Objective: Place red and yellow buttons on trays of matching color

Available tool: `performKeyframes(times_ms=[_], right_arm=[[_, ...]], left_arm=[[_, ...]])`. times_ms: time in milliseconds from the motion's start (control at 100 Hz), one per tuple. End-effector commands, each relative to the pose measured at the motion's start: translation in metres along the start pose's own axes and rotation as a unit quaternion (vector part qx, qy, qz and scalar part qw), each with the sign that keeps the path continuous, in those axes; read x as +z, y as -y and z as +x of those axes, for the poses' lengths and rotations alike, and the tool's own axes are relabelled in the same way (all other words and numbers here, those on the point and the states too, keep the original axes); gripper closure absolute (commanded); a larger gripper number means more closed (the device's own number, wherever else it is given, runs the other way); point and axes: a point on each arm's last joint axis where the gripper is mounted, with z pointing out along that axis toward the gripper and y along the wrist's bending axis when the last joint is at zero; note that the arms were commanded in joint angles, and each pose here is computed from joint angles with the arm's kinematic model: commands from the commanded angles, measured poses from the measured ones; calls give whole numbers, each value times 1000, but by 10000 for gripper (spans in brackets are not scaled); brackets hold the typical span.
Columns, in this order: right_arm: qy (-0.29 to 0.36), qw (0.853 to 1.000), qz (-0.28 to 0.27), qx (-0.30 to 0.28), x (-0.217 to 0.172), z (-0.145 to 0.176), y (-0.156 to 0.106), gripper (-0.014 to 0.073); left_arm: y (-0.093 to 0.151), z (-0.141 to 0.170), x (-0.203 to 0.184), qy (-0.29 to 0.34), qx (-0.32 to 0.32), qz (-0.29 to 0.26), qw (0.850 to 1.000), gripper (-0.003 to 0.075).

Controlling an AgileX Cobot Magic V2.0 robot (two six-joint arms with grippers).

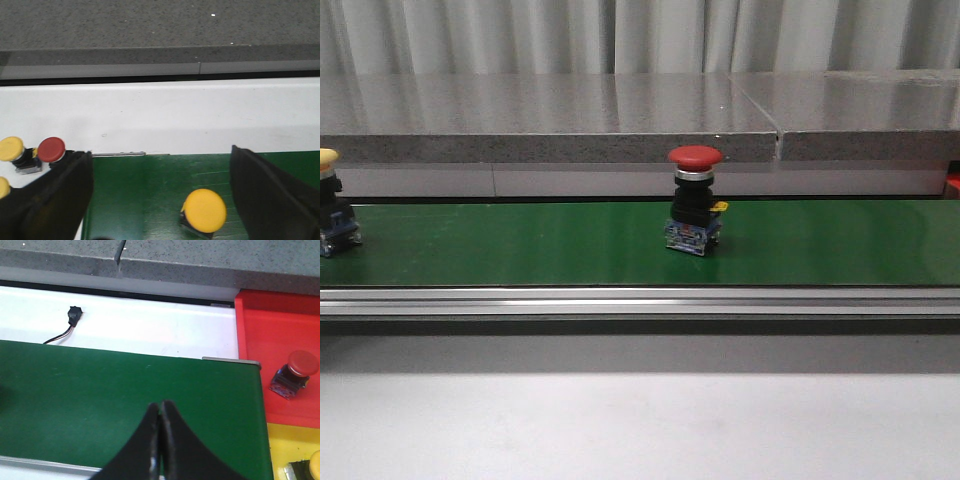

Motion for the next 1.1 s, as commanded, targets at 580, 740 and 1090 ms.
performKeyframes(times_ms=[580,740,1090], right_arm=[[49,999,11,-1,-8,-14,1,662],[49,999,11,-1,-8,-14,1,662],[49,999,11,-1,-8,-14,1,662]], left_arm=[[-25,56,-65,112,-58,-36,991,391],[-25,58,-75,130,-58,-35,989,627],[-25,57,-75,133,-58,-35,989,739]])
